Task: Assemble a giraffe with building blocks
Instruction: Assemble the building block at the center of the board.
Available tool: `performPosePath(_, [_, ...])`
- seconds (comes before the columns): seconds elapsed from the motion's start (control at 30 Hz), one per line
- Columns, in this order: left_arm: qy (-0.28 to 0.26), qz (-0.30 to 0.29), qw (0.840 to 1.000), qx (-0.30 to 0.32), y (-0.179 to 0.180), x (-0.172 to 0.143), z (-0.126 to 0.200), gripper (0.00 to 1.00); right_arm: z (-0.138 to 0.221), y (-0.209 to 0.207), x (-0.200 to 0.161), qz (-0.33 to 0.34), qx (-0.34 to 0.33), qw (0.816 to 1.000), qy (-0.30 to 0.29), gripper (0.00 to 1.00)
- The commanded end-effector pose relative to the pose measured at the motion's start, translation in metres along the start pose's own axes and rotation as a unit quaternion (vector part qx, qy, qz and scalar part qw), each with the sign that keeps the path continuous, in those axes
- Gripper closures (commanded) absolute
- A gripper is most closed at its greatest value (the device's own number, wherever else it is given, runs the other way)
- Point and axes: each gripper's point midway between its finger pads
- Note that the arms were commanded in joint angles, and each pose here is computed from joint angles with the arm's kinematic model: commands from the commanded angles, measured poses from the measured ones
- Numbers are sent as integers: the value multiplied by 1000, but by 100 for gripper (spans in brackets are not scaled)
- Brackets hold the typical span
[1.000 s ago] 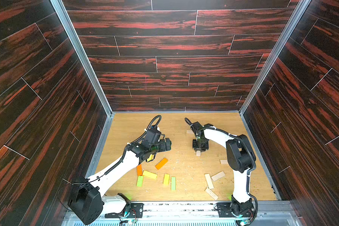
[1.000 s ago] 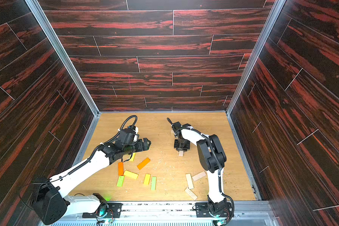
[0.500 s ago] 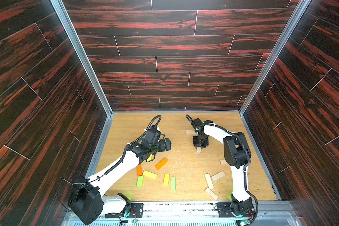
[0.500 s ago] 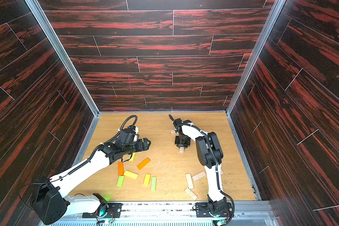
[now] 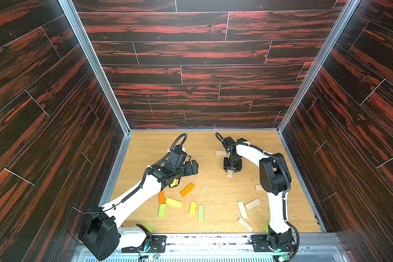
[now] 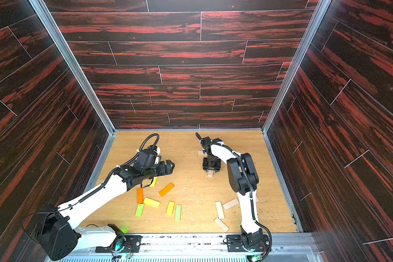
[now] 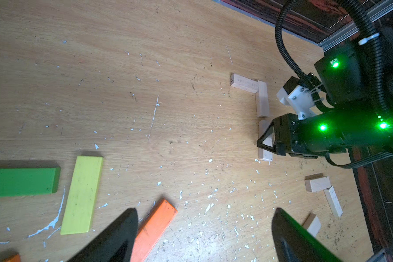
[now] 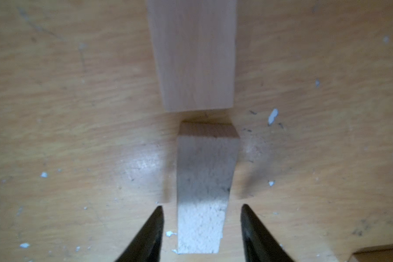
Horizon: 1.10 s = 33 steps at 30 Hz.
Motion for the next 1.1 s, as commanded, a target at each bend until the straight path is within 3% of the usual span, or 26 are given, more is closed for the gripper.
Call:
performPosePath(0.0, [-12,-6,1000,-1,-3,9,3,5,-14,0,-9,5,-10,999,29,55])
performPosePath(0.33, [-11,-4,1000,0,-2,7,2,5,-16,2,-11,18,-16,999,37,66])
performPosePath(1.07, [-11,-3,1000,6,1,6,0,5,-20,-2,3,21,-32,999,31,68])
Point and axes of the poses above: each gripper's point midway between its finger pads, its own z axis back along the fingers, its own y axis along the line the jaws close on, x = y × z, and after that the axes turned 2 degrees about -z, right-handed
